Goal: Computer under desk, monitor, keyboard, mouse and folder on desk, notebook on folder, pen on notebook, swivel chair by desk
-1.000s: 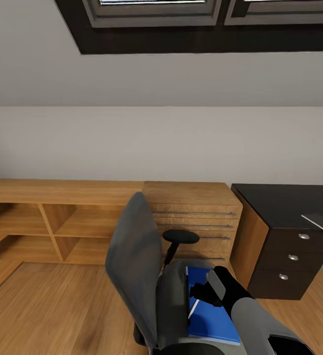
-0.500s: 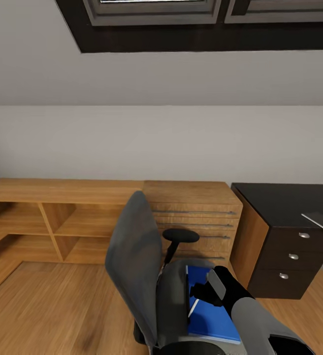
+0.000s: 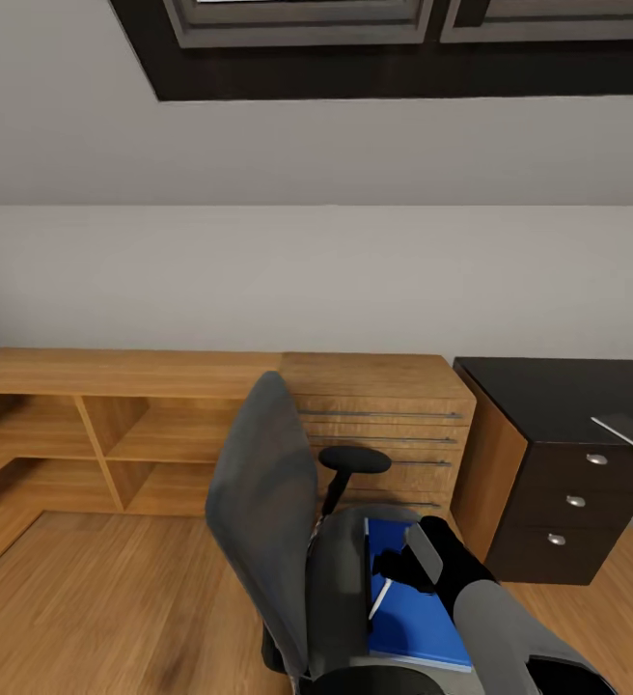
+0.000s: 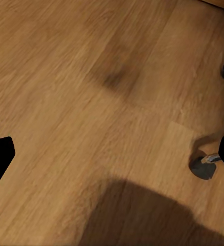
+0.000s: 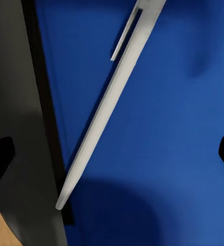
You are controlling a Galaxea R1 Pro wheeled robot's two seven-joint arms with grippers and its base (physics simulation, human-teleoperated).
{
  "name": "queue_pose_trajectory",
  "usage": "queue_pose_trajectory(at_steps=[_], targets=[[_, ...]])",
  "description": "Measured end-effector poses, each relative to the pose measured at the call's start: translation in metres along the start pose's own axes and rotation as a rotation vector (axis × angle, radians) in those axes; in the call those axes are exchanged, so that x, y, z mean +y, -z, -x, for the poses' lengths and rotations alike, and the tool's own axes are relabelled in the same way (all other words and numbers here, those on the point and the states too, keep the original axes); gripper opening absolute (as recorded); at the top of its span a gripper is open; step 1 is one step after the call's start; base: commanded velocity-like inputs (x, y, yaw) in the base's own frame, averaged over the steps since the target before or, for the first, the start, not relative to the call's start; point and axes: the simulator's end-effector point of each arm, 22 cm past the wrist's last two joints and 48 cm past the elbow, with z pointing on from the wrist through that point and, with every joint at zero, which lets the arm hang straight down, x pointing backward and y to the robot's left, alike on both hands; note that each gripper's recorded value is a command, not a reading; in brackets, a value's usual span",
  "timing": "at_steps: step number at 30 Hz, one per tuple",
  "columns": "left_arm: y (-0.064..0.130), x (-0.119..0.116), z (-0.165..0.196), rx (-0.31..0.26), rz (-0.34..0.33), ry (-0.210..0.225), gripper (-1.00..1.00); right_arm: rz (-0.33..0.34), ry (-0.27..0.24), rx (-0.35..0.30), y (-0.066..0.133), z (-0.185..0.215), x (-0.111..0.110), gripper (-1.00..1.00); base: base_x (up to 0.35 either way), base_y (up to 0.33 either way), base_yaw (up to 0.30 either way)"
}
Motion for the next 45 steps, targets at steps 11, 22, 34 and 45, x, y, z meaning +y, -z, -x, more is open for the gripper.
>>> queue_pose_trajectory(at_steps=[11, 22, 34, 45], targets=[[0.0, 0.0, 0.0, 0.0, -0.001, 0.001, 1.0, 0.002, 0.004, -0.022, 0.004, 0.008, 0.002, 1.0, 0.0, 0.0, 0.0], [0.0, 0.0, 0.0, 0.0, -0.001, 0.001, 1.0, 0.006, -0.003, -0.087, 0.011, 0.028, 0.003, 1.0, 0.0, 0.0, 0.0], [0.0, 0.0, 0.0, 0.0, 0.0, 0.0, 1.0, 0.006, -0.005, -0.108, 0.013, 0.034, 0.003, 1.0, 0.0, 0.0, 0.0], [0.0, 0.0, 0.0, 0.0, -0.001, 0.0, 1.0, 0.005, -0.003, -0.108, 0.013, 0.034, 0.004, 1.0, 0.0, 0.0, 0.0]])
